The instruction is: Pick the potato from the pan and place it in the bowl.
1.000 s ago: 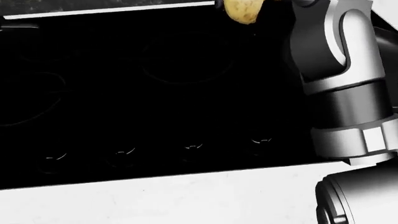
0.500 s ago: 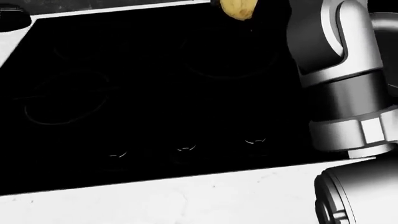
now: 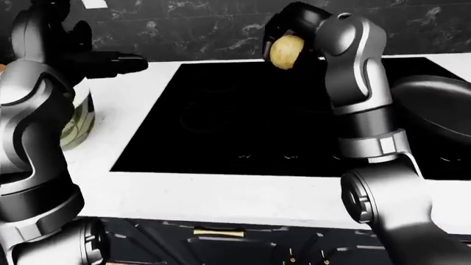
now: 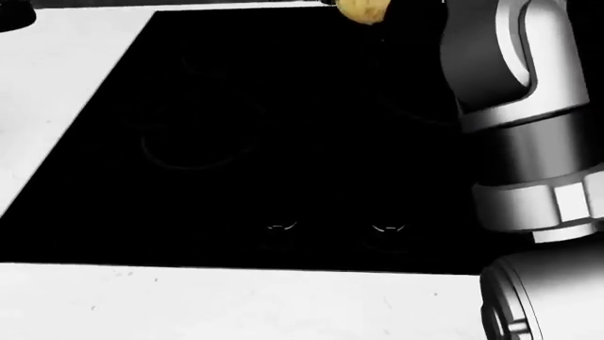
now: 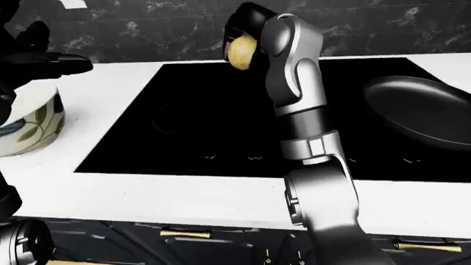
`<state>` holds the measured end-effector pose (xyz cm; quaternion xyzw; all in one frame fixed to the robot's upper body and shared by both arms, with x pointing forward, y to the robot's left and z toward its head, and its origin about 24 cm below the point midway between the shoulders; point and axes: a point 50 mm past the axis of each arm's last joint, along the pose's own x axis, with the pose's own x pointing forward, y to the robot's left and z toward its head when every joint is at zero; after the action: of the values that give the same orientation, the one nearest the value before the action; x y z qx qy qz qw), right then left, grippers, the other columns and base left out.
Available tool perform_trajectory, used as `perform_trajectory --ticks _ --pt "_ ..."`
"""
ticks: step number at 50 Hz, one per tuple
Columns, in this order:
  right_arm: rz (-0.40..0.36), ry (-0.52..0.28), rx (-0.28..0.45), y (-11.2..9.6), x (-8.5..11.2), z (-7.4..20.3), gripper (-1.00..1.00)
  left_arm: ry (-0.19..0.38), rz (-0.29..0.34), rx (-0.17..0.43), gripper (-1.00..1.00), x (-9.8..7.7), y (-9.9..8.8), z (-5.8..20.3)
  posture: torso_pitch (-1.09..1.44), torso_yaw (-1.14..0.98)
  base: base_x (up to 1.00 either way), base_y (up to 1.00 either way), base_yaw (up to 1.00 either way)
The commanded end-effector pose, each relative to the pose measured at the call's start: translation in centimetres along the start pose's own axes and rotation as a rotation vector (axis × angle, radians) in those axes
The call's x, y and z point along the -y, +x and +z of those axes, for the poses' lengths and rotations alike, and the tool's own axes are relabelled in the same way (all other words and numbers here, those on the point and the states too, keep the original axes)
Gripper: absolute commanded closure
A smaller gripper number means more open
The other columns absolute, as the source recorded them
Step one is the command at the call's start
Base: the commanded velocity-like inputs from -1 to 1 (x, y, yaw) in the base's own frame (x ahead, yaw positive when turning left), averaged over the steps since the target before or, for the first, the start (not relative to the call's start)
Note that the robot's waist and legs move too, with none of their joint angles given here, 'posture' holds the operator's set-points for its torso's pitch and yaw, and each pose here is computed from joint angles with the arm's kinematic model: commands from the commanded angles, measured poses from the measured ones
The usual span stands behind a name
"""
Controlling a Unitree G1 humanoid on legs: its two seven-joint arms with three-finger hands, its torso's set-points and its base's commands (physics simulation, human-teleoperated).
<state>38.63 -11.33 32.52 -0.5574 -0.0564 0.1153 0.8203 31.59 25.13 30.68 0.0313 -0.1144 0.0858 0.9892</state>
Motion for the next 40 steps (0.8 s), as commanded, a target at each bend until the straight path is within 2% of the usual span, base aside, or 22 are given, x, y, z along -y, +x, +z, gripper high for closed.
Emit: perform_trajectory --ticks 1,5,14,17,33,40 --pt "-0.124 0.009 -0.001 -1.2 2.5 -0.3 1.00 0.007 -0.056 0.093 -1.00 1.2 -0.2 2.0 0.00 0.00 0.00 0.60 0.00" --pt "-0.128 0.005 -0.003 -1.4 3.1 -0.2 1.00 0.014 -0.051 0.092 -1.00 0.9 -0.3 2.1 0.00 0.00 0.00 0.60 0.00" --pt "-0.124 -0.004 -0.003 -1.1 3.0 0.0 1.00 0.021 -0.045 0.093 -1.00 0.4 -0.4 2.7 0.00 0.00 0.00 0.59 0.00" --pt "-0.115 -0.006 0.000 -0.8 2.3 -0.2 1.00 0.025 -0.044 0.093 -1.00 0.5 -0.2 2.5 0.00 0.00 0.00 0.59 0.00" --pt "-0.101 -0.011 0.006 -0.2 1.4 0.0 1.00 0.032 -0.043 0.082 -1.00 0.3 -0.3 1.8 0.00 0.00 0.00 0.59 0.00" --pt "-0.114 -0.011 0.022 -0.6 2.3 0.7 1.00 0.033 -0.039 0.081 -1.00 0.2 -0.6 2.4 0.00 0.00 0.00 0.59 0.00"
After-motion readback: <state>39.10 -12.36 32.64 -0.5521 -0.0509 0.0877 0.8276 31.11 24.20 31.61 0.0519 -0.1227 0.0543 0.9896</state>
